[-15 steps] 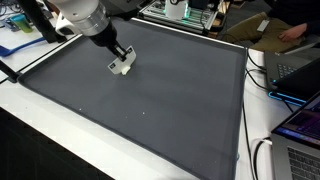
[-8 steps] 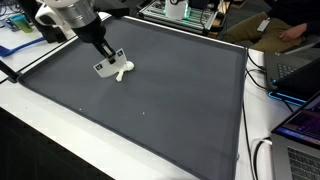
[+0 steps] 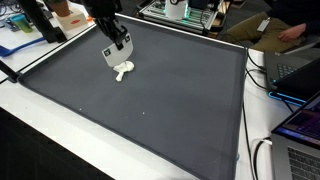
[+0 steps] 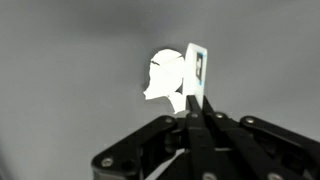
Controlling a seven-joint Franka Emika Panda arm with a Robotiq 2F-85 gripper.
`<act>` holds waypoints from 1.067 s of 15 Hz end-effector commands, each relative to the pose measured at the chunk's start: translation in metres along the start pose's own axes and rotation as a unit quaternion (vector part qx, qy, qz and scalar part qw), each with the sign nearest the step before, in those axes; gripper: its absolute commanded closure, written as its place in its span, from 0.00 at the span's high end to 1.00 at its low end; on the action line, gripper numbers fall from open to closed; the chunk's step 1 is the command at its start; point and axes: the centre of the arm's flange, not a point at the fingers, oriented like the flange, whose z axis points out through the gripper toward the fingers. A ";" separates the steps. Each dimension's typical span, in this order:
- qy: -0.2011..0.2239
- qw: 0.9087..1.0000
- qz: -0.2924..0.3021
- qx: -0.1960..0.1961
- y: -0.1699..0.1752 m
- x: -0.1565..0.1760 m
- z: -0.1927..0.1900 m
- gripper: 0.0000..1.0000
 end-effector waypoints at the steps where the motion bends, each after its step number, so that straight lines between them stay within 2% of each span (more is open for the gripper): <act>1: 0.078 0.995 -0.025 0.061 0.021 -0.077 -0.030 0.01; 3: 0.134 0.988 -0.061 0.052 0.025 -0.096 -0.044 0.01; 4: 0.145 0.984 -0.094 0.047 0.015 -0.108 -0.055 0.01; 5: 0.121 0.990 -0.056 0.040 0.008 -0.045 -0.054 0.04; 8: 0.138 0.986 -0.084 0.041 0.004 -0.075 -0.065 0.04; 12: 0.139 0.986 -0.088 0.040 0.005 -0.079 -0.063 0.04; 13: 0.139 0.986 -0.088 0.040 0.005 -0.079 -0.062 0.01; 15: 0.127 0.986 -0.107 0.031 0.022 -0.116 -0.054 0.01; 16: 0.109 0.986 -0.125 0.034 0.034 -0.138 -0.047 0.01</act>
